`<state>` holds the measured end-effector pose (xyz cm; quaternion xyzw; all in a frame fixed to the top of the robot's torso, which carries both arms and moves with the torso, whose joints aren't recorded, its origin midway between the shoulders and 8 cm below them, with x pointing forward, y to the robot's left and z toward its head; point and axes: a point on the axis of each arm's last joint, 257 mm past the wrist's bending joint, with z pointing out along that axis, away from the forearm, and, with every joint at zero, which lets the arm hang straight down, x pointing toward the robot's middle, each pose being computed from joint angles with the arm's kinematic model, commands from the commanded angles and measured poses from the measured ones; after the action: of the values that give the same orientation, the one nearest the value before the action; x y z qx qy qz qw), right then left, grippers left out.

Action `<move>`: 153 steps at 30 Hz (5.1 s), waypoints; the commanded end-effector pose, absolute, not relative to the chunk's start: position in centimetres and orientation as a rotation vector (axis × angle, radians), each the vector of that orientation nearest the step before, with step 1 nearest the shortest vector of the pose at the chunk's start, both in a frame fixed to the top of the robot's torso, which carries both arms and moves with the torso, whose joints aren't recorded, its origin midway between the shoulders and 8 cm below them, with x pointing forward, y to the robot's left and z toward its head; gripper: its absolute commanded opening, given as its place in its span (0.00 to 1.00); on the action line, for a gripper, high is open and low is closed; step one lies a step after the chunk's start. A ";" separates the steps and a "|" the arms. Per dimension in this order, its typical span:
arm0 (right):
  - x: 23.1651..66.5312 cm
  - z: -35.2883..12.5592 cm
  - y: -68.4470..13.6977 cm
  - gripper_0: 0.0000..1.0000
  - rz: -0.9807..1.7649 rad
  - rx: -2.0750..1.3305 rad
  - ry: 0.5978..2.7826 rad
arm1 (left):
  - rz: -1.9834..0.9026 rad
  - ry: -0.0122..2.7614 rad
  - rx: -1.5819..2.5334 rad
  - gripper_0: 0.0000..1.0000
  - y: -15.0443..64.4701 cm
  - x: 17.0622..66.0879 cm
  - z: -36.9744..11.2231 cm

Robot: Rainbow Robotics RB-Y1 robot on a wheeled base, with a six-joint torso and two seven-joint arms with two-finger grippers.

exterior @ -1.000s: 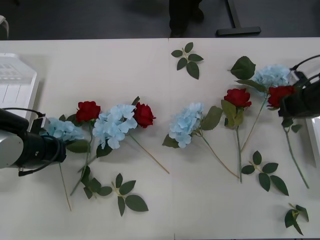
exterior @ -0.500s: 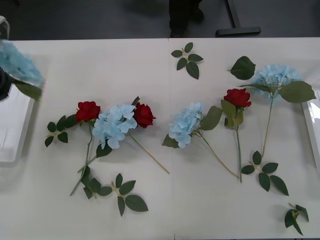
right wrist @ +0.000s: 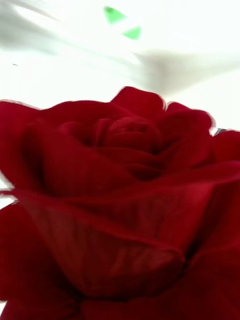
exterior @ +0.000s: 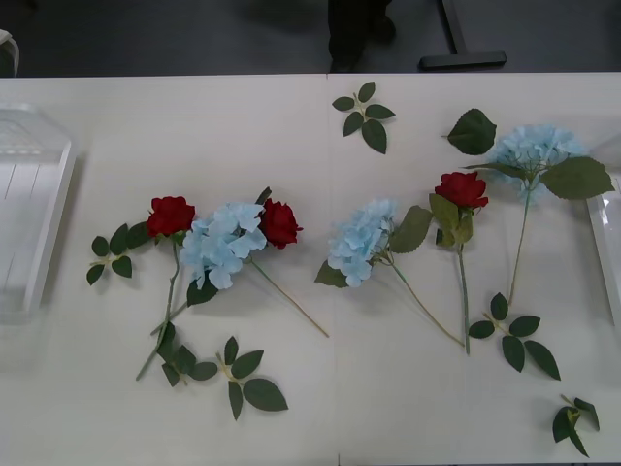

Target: Place the red flowers into the right box and the blue flowers into the left box. If a person shows an open palm, hand one flower to the person first, then continue sorting.

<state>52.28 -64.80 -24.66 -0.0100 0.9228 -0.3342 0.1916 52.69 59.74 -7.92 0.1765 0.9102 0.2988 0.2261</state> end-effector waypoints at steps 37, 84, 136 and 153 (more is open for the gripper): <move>56.3 -17.8 -43.4 1.00 -0.014 -0.161 2.676 | -0.333 2.645 0.555 1.00 34.3 49.1 -18.4; 57.5 -28.8 -34.9 0.00 0.077 0.177 2.636 | -0.029 2.571 0.482 0.37 23.6 46.1 -35.9; 44.7 4.6 0.2 0.00 1.195 -1.094 1.198 | -0.137 2.460 0.498 1.00 27.9 46.5 -21.7; 42.9 3.5 4.4 0.00 1.244 -1.106 1.181 | 0.036 2.493 0.617 1.00 27.5 47.8 -29.6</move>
<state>44.28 3.26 1.99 -0.4440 0.5174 0.5195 0.5151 45.99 28.24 -30.49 0.2324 0.9348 0.0080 0.2685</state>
